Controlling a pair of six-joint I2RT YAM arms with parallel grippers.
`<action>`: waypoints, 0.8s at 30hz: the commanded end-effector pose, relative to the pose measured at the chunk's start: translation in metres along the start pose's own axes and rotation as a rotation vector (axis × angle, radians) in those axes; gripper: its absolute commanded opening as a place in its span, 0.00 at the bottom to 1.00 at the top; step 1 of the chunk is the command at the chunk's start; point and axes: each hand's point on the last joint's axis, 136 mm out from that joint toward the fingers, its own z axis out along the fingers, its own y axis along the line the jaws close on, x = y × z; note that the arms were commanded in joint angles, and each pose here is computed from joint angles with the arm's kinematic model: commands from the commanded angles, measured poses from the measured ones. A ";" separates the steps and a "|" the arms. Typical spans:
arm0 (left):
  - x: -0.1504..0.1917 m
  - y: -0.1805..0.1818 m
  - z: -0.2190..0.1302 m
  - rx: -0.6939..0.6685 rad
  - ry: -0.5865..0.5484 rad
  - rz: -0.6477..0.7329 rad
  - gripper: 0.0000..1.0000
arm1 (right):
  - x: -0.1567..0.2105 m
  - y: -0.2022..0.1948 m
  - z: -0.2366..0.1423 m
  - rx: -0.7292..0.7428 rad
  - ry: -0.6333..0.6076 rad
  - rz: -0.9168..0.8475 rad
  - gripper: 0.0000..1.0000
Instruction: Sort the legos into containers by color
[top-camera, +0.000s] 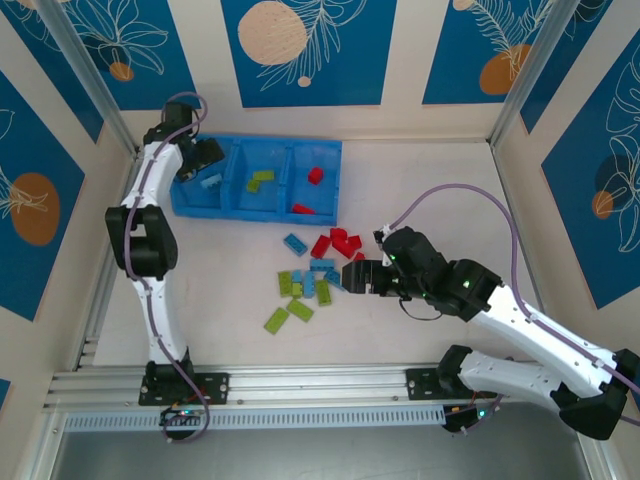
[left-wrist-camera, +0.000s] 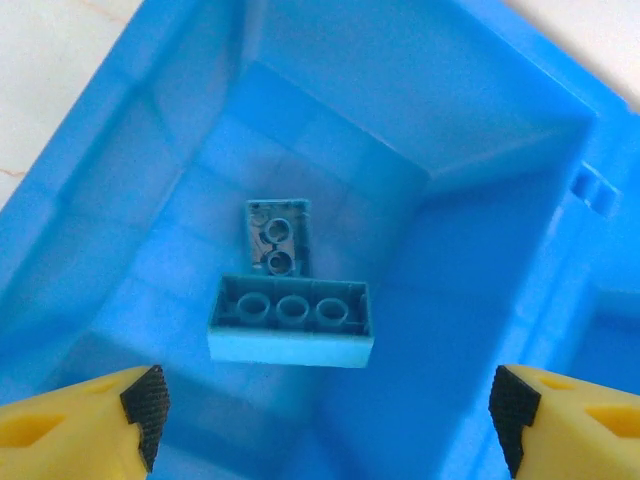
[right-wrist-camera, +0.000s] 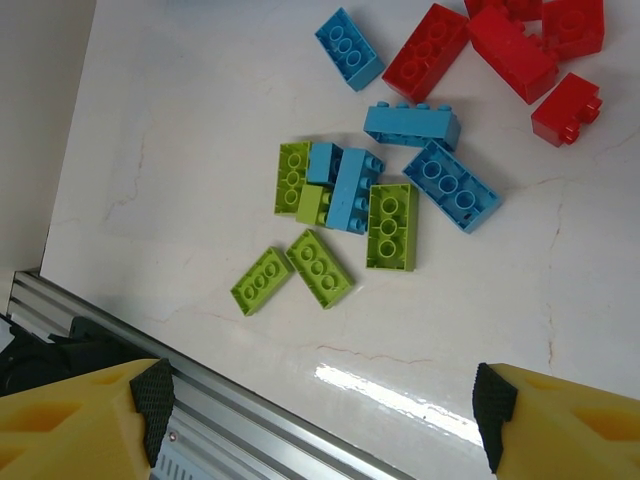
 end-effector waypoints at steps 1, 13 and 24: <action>-0.005 -0.026 -0.071 0.129 -0.075 0.009 0.85 | -0.004 -0.007 -0.001 0.025 -0.029 0.003 0.81; 0.138 -0.094 -0.270 0.520 -0.244 0.457 0.80 | -0.044 -0.021 0.065 0.245 0.034 0.220 0.81; 0.270 -0.061 -0.297 0.698 -0.152 0.943 0.90 | -0.065 -0.042 0.185 0.428 0.204 0.352 0.82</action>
